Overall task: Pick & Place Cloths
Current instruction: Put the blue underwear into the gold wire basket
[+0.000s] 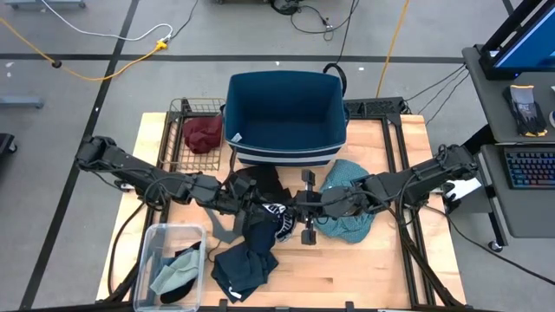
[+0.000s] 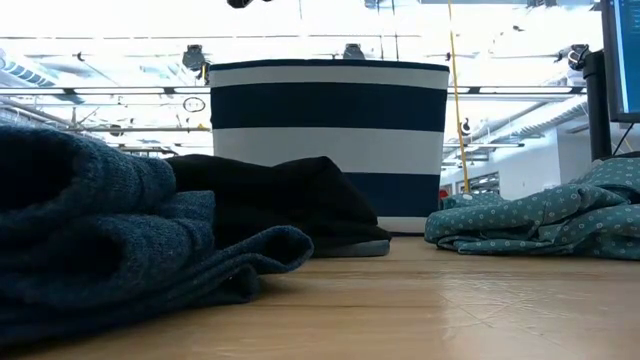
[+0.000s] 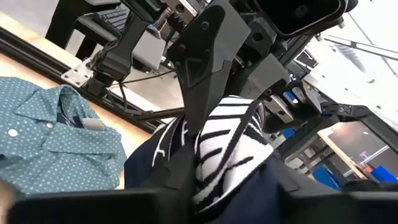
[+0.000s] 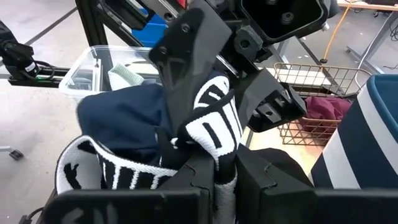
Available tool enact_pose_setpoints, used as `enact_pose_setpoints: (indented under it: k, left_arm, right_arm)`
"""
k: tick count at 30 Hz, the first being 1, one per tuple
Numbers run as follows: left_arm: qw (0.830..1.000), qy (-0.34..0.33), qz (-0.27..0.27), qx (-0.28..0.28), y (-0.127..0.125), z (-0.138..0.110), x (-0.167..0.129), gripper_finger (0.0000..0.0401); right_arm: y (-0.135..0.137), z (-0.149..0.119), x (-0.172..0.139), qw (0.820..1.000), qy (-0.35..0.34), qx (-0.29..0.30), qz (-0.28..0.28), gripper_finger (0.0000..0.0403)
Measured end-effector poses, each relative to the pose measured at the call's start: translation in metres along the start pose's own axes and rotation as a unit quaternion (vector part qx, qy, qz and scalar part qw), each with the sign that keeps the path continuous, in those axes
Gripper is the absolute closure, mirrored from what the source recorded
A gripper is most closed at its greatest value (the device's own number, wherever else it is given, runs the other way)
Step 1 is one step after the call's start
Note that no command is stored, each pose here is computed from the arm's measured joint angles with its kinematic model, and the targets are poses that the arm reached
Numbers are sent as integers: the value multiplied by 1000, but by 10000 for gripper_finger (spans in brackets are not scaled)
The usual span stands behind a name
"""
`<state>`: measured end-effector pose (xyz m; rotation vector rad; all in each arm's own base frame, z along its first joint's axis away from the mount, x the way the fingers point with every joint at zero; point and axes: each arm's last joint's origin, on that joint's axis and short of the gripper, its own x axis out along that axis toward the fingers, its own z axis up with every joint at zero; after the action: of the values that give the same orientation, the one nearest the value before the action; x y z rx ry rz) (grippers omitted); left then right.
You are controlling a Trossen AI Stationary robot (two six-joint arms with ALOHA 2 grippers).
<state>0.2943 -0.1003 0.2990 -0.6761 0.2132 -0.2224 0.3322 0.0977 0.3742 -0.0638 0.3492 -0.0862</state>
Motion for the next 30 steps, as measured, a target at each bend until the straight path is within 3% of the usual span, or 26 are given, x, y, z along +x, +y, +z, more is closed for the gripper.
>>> enact_pose_setpoints:
  k: [4,7,15,20,25,30]
  left_arm:
    - [1000,5,-3,0,0,0,0,357]
    - [1000,8,-8,-3,0,-1,0,357]
    - [999,31,-8,-28,2,-6,1,357]
    - [997,54,-27,-53,-1,-9,1,358]
    - [995,58,-20,-81,-3,-10,-2,358]
    - [994,52,19,-92,-8,-4,-19,358]
  right_arm:
    - [1,1,-1,1000,-2,-1,17,384]
    - [2,0,-1,999,1,-2,40,370]
    - [6,-11,-7,995,63,-20,73,260]
    - [11,-16,-26,987,112,-20,116,215]
    - [10,-21,-46,980,159,3,121,205]
    - [6,-23,-69,975,179,19,128,234]
